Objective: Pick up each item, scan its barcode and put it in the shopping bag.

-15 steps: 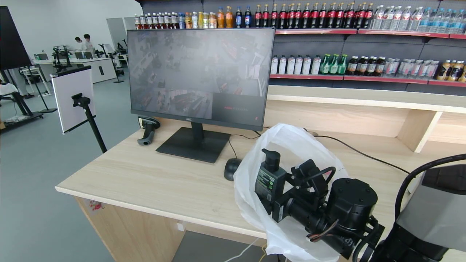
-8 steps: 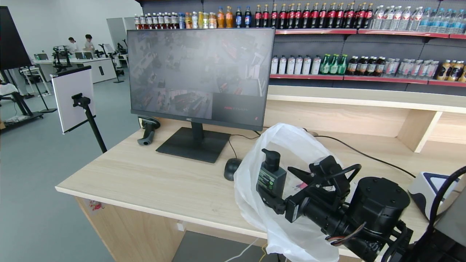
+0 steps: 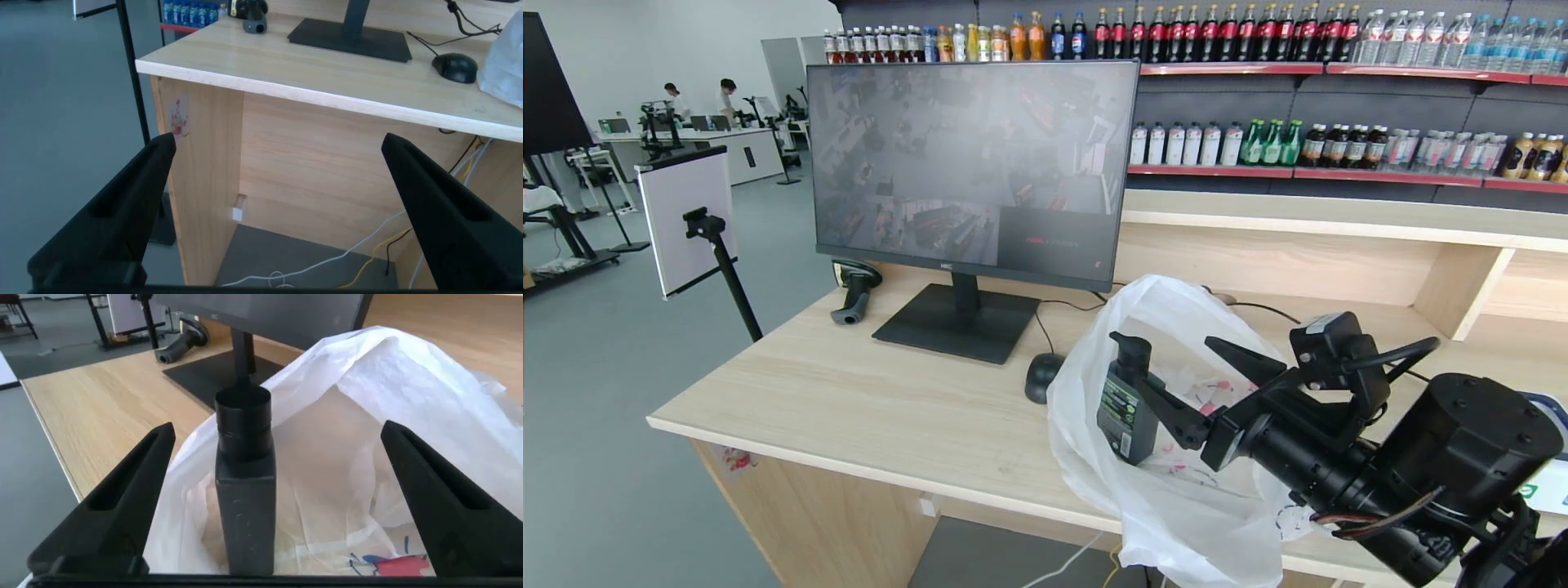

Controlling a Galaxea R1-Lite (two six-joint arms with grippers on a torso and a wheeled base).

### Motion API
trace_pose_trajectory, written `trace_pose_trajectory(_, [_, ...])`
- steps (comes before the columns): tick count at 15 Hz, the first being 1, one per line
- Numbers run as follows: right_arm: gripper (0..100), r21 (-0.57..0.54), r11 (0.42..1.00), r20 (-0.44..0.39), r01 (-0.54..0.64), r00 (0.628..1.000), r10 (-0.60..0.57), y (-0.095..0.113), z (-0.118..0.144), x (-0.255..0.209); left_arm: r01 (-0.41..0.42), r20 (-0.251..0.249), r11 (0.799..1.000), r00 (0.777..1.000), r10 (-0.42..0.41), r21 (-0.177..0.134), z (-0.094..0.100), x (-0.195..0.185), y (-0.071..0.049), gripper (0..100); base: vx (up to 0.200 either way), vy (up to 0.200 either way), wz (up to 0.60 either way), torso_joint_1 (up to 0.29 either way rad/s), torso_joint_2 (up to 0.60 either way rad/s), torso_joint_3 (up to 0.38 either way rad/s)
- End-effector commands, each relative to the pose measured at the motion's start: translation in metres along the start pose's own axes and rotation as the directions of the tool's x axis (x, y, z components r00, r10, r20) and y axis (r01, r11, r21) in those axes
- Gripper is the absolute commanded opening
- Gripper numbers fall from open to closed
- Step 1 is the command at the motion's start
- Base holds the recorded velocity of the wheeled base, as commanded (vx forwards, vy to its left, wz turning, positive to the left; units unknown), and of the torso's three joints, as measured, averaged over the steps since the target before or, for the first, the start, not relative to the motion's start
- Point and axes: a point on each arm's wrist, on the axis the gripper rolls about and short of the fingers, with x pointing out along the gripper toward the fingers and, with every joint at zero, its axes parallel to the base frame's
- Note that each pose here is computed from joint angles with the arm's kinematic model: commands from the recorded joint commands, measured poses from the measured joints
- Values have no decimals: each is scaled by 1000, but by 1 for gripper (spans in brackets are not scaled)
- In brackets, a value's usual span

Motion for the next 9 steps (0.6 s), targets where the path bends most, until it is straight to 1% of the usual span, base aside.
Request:
trace_pose_trajectory(1, [100,2,1000,20,2,1000,-2,-1,6,-3,0,1,1000,1000,0,0,0,0,0,100,-200,0,0,17,17,2])
trace_pose_trajectory(5, [100,3,1000,31,2,1000,-2,-1,8,-3,0,1,1000,1000,0,-2,0,0,0,100,-200,0,0,0,4,4])
trace_pose_trajectory(9, [100,2,1000,34,18,999,-18,-5,8,-2,0,1,1000,1000,0,1,0,0,0,100,0,0,-600,-2,5,2])
